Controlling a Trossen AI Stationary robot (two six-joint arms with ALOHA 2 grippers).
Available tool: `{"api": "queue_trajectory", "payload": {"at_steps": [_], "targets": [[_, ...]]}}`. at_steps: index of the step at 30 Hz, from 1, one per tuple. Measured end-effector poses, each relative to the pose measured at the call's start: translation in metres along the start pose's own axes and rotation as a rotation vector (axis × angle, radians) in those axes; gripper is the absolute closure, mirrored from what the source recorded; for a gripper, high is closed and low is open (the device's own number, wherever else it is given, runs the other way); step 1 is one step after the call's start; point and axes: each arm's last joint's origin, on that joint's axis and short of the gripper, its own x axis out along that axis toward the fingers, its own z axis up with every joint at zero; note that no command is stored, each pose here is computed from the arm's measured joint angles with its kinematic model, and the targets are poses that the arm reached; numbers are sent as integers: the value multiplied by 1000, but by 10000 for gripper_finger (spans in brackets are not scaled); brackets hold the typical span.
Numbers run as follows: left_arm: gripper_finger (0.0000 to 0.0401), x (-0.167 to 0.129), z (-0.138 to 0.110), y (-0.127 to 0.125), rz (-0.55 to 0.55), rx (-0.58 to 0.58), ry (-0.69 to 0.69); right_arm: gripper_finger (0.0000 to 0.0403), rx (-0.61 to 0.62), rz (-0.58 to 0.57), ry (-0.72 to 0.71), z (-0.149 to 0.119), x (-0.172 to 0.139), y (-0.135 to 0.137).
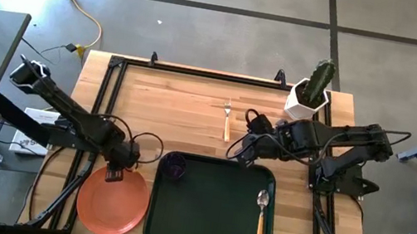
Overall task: Pick and place plate/cup/fork/spoon on tray
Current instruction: Put the orange plate on the dark green tray
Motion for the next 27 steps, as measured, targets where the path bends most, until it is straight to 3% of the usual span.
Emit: {"api": "queue_trajectory", "payload": {"at_steps": [27], "targets": [[288, 11, -3, 2, 32, 64, -16, 284, 7, -12, -17, 0, 0, 0]]}}
